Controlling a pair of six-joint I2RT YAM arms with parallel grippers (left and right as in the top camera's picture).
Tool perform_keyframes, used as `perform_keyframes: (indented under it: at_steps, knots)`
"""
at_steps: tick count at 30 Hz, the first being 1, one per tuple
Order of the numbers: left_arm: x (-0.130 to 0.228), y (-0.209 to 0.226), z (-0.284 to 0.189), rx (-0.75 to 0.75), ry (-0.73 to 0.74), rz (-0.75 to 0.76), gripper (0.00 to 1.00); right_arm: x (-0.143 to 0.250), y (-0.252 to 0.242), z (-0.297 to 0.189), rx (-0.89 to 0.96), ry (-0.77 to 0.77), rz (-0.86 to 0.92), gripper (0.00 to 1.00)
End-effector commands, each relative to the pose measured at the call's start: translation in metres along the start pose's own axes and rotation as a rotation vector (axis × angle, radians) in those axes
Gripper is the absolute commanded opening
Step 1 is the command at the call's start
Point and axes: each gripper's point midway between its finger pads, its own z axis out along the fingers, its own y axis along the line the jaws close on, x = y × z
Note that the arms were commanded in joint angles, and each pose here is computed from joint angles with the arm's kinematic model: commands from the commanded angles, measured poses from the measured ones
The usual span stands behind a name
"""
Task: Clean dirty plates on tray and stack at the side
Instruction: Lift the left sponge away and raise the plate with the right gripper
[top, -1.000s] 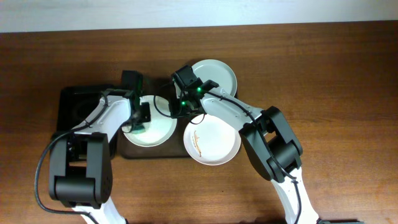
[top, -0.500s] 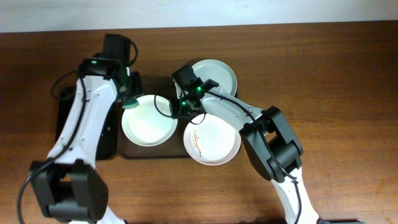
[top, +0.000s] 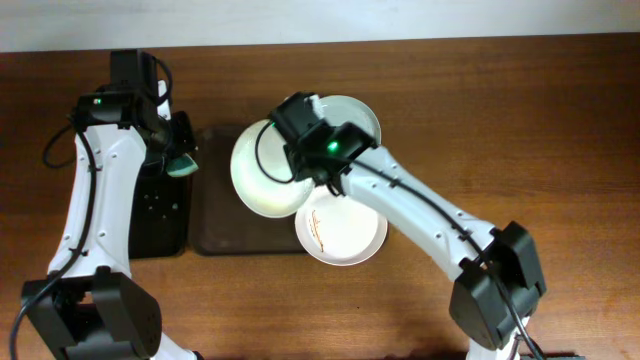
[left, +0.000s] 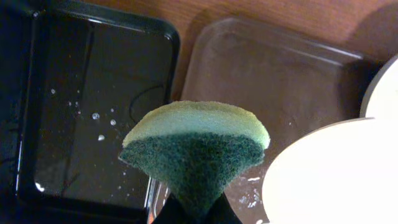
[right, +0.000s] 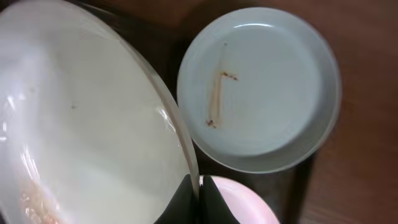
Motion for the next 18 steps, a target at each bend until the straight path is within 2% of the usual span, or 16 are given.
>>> perform_keyframes:
  at_steps: [1, 8, 14, 18]
  knots:
    - [0.001, -0.003, -0.007, 0.024, -0.004, 0.030, 0.01, -0.010, -0.004, -0.021, 0.134, -0.090, -0.043, 0.04]
    - [0.001, -0.003, -0.007, 0.023, -0.002, 0.030, 0.01, -0.012, -0.007, -0.033, 0.250, -0.144, -0.081, 0.04]
    - [0.001, -0.003, -0.007, 0.023, -0.002, 0.030, 0.01, -0.025, -0.013, -0.052, 0.401, -0.252, -0.096, 0.04]
    - [0.001, -0.003, -0.007, 0.023, -0.002, 0.030, 0.01, -0.043, -0.021, -0.079, 0.571, -0.391, -0.078, 0.04]
